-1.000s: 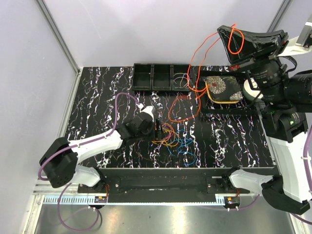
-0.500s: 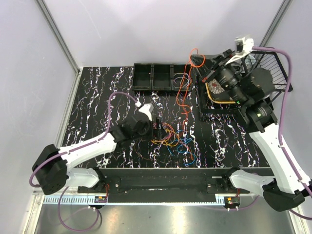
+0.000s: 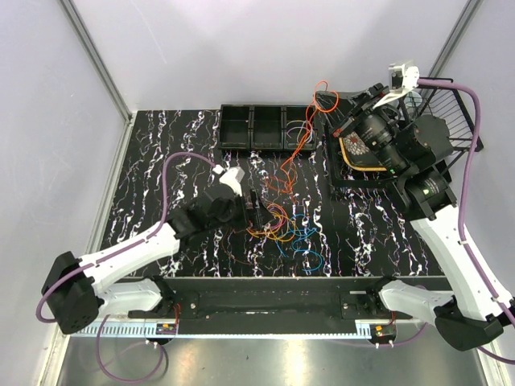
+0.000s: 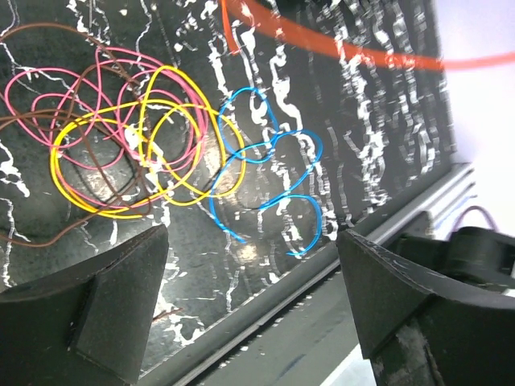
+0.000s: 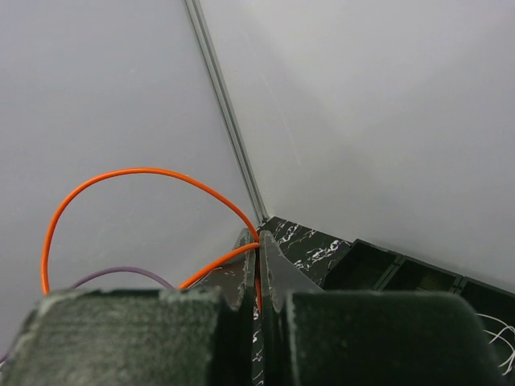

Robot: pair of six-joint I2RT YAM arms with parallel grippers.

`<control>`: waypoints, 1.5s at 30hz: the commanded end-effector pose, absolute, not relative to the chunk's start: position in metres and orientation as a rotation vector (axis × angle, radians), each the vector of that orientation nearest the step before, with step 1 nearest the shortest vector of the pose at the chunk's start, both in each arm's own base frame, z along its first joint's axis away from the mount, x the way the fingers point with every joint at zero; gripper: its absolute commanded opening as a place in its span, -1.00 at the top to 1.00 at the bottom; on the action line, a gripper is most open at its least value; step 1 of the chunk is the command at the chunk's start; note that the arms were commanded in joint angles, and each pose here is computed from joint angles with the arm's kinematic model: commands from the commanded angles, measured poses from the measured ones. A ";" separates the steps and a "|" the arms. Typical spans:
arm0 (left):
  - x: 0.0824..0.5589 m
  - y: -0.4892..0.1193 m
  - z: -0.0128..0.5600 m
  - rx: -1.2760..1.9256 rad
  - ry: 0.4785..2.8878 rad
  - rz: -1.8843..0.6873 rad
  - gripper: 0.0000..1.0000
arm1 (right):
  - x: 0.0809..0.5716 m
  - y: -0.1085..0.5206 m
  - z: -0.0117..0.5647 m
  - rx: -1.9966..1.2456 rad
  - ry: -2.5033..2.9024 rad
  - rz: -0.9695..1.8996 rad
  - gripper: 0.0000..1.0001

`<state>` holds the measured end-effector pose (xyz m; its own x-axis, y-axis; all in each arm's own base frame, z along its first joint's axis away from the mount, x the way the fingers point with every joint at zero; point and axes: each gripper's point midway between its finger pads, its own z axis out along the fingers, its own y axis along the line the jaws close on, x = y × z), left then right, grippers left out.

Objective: Untangle the cables

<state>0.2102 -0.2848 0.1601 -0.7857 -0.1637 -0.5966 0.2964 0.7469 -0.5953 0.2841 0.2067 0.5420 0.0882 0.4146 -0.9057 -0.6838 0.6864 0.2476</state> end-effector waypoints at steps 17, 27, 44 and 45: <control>0.215 -0.330 0.222 0.228 2.229 -1.052 -0.79 | 0.276 0.207 0.551 -0.234 1.178 0.890 1.00; 0.234 -0.374 0.180 0.088 2.488 -1.081 -0.78 | 0.276 0.207 0.550 -0.225 1.172 0.905 1.00; 0.229 -0.386 0.163 -0.088 2.590 -1.172 -0.64 | 0.274 0.204 0.546 -0.219 1.165 0.897 1.00; 0.231 -0.385 0.162 -0.098 2.589 -1.171 -0.56 | 0.273 0.205 0.545 -0.219 1.165 0.899 1.00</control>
